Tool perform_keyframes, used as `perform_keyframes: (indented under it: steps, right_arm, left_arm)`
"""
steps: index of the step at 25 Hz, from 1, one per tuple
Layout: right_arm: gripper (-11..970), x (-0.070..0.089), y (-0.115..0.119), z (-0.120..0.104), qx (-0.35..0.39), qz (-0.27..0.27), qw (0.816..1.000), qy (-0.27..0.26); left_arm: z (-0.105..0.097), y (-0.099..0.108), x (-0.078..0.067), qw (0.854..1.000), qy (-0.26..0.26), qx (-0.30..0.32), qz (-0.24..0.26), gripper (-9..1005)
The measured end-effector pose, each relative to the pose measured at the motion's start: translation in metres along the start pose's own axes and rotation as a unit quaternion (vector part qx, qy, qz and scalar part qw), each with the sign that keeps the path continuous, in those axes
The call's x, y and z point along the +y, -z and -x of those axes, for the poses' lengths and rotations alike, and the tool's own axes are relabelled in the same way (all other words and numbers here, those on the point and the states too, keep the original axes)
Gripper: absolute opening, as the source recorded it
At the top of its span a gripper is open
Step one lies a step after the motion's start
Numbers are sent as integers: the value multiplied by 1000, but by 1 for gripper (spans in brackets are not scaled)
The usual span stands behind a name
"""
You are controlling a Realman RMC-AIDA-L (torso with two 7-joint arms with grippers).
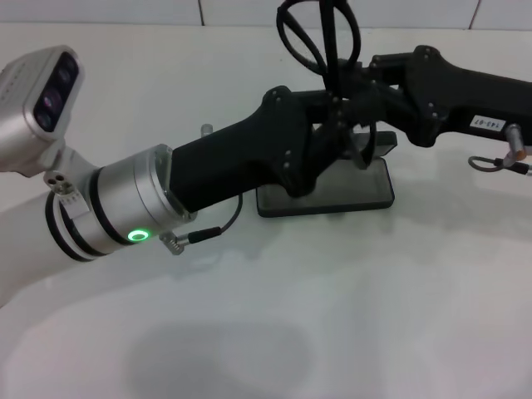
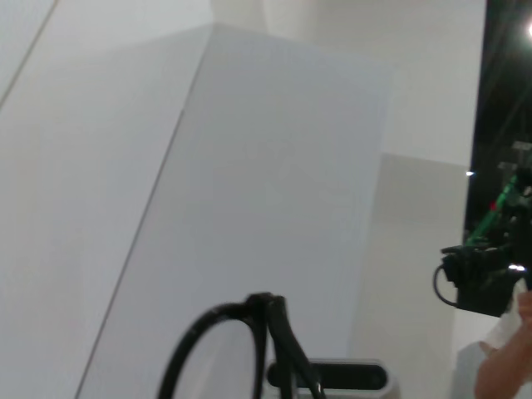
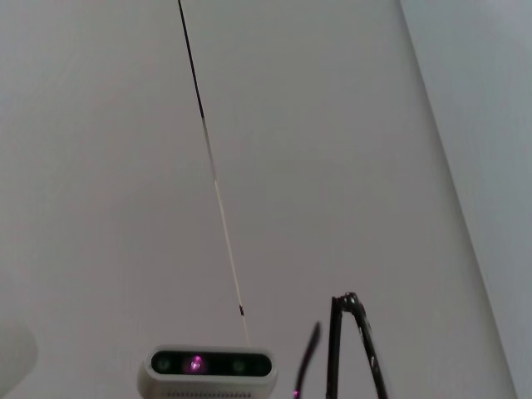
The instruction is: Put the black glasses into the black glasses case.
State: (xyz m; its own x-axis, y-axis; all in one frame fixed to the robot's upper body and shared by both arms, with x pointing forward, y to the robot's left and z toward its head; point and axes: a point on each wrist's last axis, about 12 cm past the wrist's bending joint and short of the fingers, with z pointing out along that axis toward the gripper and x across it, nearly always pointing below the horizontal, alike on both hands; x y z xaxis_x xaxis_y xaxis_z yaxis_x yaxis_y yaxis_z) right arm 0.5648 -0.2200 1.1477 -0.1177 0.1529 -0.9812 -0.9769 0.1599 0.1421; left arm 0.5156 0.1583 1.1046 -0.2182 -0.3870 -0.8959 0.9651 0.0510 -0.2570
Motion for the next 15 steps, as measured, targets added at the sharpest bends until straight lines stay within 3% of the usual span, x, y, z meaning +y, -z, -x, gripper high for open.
perform_keyframes:
  steps: [15]
  right_arm:
    - [68,-4,1,-2,38,-9,999,12]
  left_arm:
    - [0,7,1,1000,6,1,14,13]
